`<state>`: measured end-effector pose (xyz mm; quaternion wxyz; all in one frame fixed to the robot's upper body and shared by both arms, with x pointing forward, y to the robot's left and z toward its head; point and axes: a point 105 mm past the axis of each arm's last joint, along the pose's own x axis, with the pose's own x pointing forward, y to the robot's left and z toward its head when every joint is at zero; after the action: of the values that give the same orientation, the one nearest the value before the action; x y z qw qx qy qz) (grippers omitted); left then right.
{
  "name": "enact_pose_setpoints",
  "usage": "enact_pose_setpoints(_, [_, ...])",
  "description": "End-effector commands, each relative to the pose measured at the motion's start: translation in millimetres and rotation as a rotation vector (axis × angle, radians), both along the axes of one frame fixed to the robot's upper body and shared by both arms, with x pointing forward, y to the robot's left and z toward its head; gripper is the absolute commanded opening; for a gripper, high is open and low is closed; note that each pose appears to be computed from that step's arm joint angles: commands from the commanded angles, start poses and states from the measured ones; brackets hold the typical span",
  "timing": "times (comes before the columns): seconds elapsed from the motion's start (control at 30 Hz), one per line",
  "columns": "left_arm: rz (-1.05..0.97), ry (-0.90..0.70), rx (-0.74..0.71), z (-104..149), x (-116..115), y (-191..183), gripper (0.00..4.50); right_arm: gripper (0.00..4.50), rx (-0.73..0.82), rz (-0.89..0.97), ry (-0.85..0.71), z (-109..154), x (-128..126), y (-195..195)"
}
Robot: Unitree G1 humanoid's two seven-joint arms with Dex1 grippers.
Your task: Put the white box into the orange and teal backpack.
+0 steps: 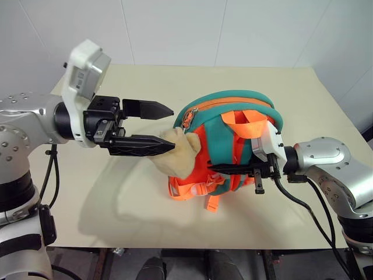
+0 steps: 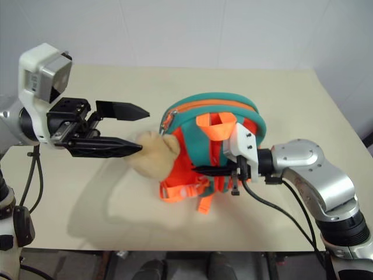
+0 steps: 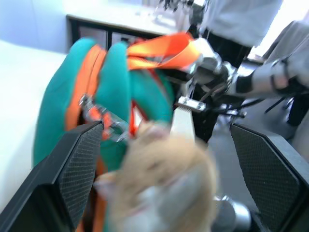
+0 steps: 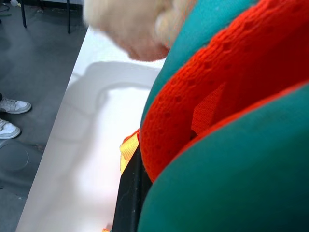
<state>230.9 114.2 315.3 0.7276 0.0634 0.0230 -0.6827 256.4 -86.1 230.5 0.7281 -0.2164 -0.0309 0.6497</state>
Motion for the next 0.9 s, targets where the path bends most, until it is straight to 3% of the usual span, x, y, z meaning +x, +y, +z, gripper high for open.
enact_pose_setpoints(0.03, [0.008,0.012,0.056,-12,-5,-5,4.46,0.51,0.017,0.018,-0.052,11,-2,1])
enact_pose_setpoints(0.33, [0.151,0.03,0.207,-50,17,0,4.46,0.51,0.022,0.017,-0.052,12,-1,2])
enact_pose_setpoints(0.6, [0.107,0.045,0.25,-59,15,-4,4.46,0.51,0.027,0.013,-0.055,13,1,3])
enact_pose_setpoints(0.7, [0.118,0.028,0.236,-57,19,-6,3.88,0.51,0.03,0.014,-0.057,13,1,4])
enact_pose_setpoints(0.9, [0.103,0.021,0.232,-54,18,-7,2.28,0.51,0.031,0.01,-0.06,13,1,3])
